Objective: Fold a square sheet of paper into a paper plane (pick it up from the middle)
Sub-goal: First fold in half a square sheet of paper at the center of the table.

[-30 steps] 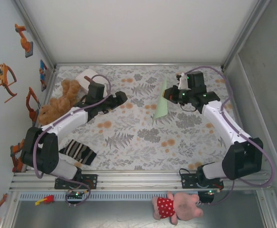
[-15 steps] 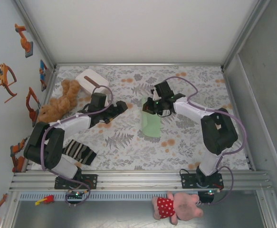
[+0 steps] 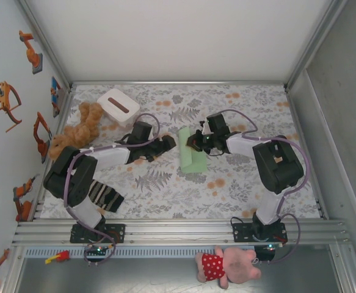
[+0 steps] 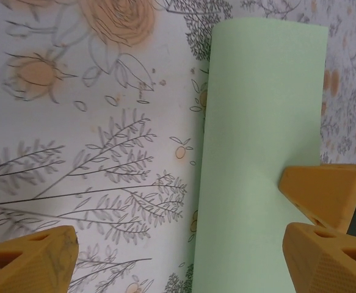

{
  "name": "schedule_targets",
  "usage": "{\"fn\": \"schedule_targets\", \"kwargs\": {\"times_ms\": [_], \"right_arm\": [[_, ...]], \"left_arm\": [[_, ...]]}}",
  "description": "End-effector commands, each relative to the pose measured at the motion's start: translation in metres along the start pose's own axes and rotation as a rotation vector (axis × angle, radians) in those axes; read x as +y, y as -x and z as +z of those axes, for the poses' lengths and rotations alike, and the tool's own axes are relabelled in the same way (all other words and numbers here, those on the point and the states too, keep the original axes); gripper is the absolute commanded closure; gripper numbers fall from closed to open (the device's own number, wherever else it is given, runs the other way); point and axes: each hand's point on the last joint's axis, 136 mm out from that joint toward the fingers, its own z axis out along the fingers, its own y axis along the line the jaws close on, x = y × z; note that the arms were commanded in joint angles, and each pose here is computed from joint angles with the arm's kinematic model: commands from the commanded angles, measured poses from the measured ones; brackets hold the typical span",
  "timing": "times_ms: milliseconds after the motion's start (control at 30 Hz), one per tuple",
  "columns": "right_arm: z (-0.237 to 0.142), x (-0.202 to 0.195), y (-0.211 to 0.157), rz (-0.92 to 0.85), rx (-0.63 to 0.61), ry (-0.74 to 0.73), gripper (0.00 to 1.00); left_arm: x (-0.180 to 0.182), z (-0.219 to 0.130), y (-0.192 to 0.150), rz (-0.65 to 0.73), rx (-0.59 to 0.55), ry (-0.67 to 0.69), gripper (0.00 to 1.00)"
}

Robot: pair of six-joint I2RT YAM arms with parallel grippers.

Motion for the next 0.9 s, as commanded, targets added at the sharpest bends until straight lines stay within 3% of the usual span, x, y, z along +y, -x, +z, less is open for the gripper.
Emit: {"fn": "schedule_targets", "kwargs": {"times_ms": [0, 400, 867], "right_arm": [[0.003, -0.005, 0.001, -0.007, 0.005, 0.040, 1.00], [-0.007, -0.042, 0.002, -0.031, 0.001, -0.049, 1.00], [-0.020, -0.060, 0.004, -0.018, -0.035, -0.111, 1.00]], "left_arm": [[-0.023, 0.010, -0.001, -0.002, 0.023, -0.061, 0.15], [-0.033, 0.042, -0.018, -0.016, 0.094, -0.060, 0.33], [-0.036, 0.059, -0.024, 0.078, 0.148, 0.080, 0.52]]}}
